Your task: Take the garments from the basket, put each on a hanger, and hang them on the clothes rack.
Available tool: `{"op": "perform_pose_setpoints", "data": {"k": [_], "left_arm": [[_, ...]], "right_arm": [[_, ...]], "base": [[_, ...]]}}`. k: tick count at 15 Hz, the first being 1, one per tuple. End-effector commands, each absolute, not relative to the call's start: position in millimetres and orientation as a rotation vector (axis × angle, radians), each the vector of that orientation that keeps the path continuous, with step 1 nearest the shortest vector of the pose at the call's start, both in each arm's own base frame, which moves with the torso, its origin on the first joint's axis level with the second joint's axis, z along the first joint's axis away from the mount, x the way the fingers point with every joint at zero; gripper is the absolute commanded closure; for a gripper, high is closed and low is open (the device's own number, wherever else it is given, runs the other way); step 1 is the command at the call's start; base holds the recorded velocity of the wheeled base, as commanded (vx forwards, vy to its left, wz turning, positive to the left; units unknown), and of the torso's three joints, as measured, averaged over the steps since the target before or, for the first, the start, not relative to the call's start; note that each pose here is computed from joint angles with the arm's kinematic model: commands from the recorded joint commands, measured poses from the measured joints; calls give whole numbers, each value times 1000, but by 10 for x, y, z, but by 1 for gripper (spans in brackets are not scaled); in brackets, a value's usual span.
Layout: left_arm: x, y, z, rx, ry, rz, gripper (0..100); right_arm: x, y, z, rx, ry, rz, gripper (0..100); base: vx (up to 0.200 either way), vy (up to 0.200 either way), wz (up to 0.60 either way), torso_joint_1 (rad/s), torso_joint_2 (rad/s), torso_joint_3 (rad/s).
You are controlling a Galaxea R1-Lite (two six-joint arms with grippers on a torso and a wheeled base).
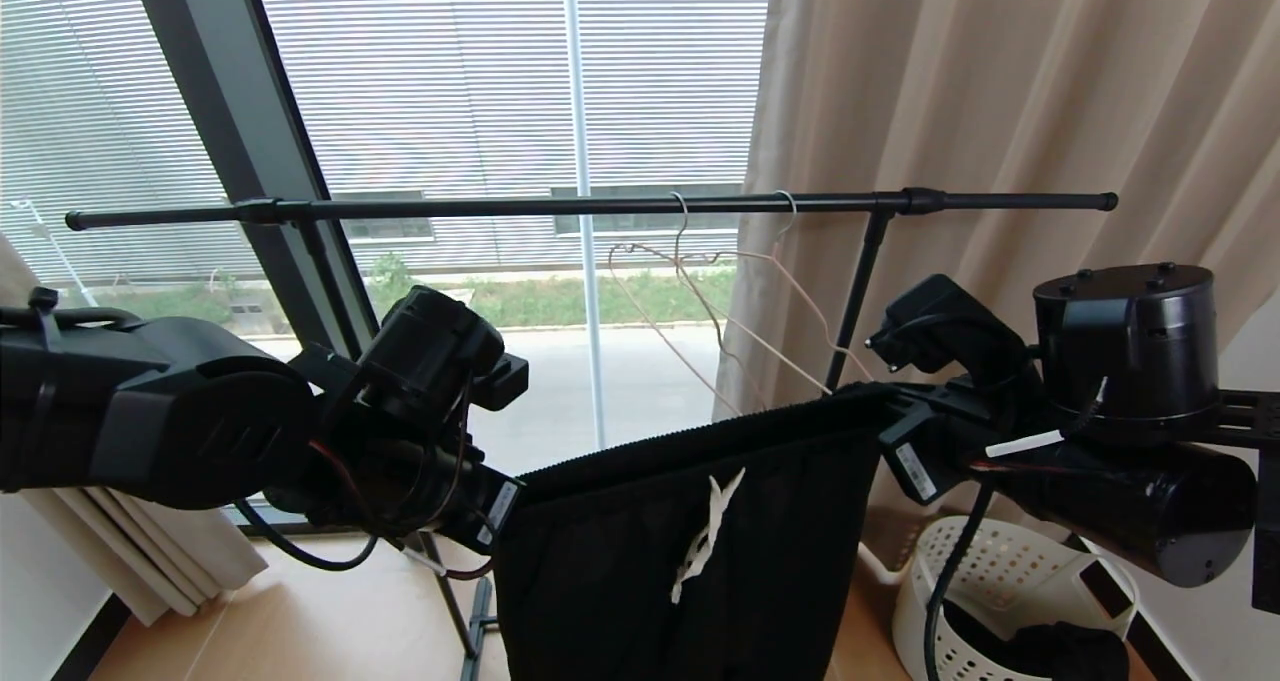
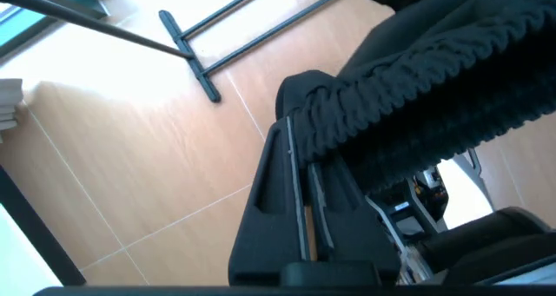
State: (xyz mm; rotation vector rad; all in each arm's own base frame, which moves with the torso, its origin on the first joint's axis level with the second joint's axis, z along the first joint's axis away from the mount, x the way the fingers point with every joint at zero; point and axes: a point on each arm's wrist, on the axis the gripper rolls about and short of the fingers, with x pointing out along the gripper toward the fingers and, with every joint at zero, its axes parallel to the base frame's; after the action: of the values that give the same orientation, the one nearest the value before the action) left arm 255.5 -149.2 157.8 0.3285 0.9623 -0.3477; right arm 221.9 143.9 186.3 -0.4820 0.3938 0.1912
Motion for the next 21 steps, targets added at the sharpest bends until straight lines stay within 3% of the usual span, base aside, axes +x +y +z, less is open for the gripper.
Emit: {"op": "perform_pose_setpoints", "data": {"k": [1, 10, 16, 21], "left_arm": [[2592, -1374, 1635, 334, 944, -309, 100], [2465, -694, 1711, 331, 948, -176, 100], [2455, -650, 1685, 328, 958, -165, 100], [2574, -791, 1740, 310, 853, -212, 100]], "right_arm": [[2305, 1344, 1820, -495, 419, 148, 100], [2621, 800, 1887, -460, 449, -63, 100], [2648, 594, 1903, -442, 462, -138, 100], [2459, 791, 1875, -472, 459, -42, 100]], "base": [[0, 0, 0, 0, 0, 0], [0, 0, 0, 0, 0, 0], [0, 0, 0, 0, 0, 0], [0, 0, 0, 0, 0, 0]]}}
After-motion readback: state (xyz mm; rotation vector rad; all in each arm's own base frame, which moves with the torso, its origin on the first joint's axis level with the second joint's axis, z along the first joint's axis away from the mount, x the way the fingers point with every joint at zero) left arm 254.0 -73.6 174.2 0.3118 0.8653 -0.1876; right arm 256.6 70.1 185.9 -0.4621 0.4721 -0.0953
